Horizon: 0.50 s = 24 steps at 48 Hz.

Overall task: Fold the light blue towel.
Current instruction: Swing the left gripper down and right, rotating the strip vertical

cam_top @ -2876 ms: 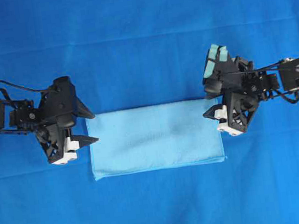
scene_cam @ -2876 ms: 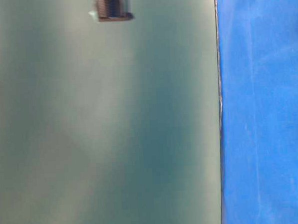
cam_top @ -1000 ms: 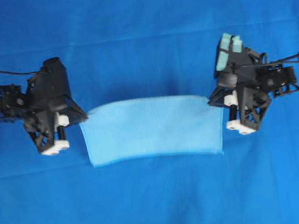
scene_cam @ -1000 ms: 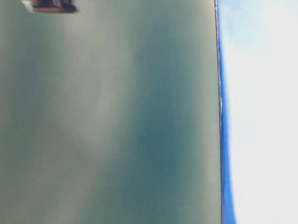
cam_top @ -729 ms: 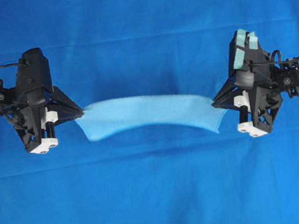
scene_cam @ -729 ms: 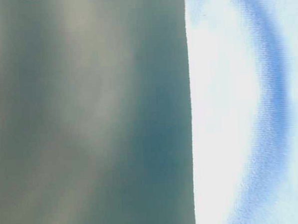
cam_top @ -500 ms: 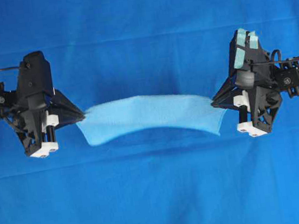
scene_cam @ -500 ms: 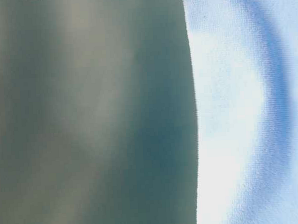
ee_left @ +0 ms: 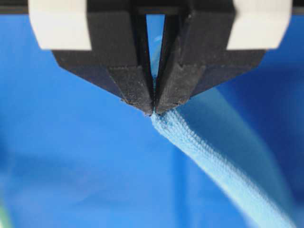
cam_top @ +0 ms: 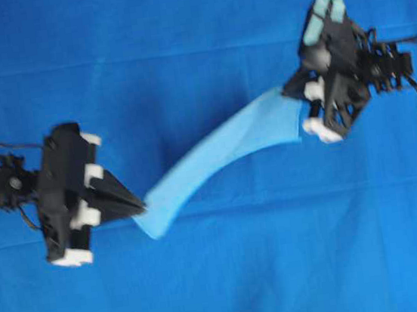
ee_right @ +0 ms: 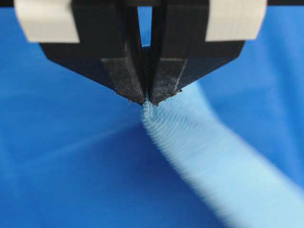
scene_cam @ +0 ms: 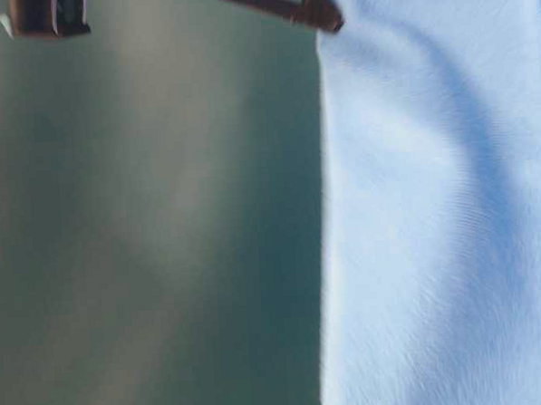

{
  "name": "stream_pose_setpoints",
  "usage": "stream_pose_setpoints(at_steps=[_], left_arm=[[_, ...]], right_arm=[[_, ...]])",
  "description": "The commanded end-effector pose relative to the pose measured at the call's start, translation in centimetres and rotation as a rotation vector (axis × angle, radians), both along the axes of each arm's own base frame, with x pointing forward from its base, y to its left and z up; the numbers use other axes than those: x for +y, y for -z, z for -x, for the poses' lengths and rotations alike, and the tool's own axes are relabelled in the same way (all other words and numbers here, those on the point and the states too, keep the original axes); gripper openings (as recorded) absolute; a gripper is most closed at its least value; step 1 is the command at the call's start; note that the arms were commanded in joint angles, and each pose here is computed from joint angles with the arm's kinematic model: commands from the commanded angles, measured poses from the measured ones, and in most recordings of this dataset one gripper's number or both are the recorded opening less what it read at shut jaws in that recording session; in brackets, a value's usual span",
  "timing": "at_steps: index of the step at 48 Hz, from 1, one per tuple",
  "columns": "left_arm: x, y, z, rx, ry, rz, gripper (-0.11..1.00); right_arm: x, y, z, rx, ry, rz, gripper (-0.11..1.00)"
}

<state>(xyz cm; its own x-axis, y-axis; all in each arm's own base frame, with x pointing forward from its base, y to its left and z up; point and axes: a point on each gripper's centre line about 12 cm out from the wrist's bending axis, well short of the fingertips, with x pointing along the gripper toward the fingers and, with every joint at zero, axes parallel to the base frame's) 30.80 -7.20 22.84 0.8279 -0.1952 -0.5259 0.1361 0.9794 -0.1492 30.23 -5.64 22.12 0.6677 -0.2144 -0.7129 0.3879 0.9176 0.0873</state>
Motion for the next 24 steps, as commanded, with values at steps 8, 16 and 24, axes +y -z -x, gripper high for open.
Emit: stream_pose_setpoints(at_steps=[8, 16, 24], left_arm=[[-3.7, -2.4, -4.3, -0.105, 0.111, -0.047, 0.02], [-5.7, -3.3, -7.2, -0.161, 0.194, -0.14, 0.02], [-7.0, -4.2, -9.1, -0.216, 0.254, -0.226, 0.02]], right_arm=[[-3.2, -1.3, -1.7, -0.018, 0.04, 0.082, 0.03], [-4.5, -1.6, -2.9, -0.015, 0.046, 0.121, 0.03], [-5.3, -1.8, -4.1, -0.009, 0.046, 0.146, 0.03]])
